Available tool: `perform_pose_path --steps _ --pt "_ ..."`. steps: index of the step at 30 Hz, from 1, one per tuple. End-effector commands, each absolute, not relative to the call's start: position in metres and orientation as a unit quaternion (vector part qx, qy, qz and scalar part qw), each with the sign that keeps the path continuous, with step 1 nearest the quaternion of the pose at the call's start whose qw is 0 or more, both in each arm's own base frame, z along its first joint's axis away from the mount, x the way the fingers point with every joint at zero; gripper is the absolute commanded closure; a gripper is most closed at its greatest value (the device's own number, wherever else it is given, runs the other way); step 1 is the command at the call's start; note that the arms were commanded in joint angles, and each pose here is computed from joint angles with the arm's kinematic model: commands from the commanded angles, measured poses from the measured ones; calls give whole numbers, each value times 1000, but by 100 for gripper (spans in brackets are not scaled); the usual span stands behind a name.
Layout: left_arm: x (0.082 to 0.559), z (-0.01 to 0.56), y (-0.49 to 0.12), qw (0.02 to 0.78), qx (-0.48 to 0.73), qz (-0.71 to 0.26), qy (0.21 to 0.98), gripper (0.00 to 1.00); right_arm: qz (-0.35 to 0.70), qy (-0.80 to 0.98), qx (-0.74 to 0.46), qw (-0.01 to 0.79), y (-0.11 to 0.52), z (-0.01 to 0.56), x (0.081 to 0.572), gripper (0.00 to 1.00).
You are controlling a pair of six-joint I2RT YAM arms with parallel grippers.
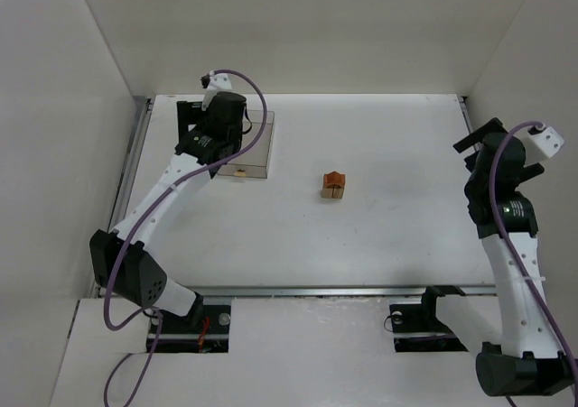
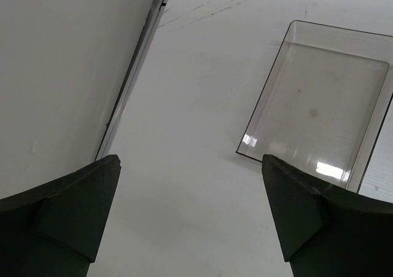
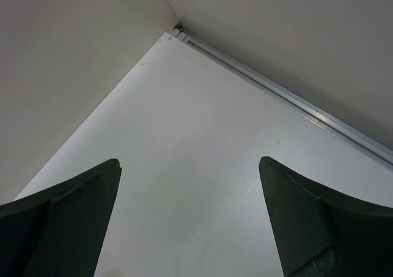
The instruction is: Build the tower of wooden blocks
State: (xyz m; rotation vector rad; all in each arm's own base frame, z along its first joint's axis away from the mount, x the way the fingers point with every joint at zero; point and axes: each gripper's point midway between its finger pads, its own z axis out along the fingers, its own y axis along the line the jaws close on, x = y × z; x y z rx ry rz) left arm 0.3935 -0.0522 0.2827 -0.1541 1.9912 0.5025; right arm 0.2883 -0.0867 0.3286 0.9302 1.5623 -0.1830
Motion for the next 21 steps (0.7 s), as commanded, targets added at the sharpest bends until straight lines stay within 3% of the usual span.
perform_pose_path --steps 1,21 --pt "391 297 -51 537 -91 189 817 0 -67 676 402 613 -84 334 272 0" --pt "382 302 -60 544 -78 145 823 0 -31 650 395 648 -78 349 222 0"
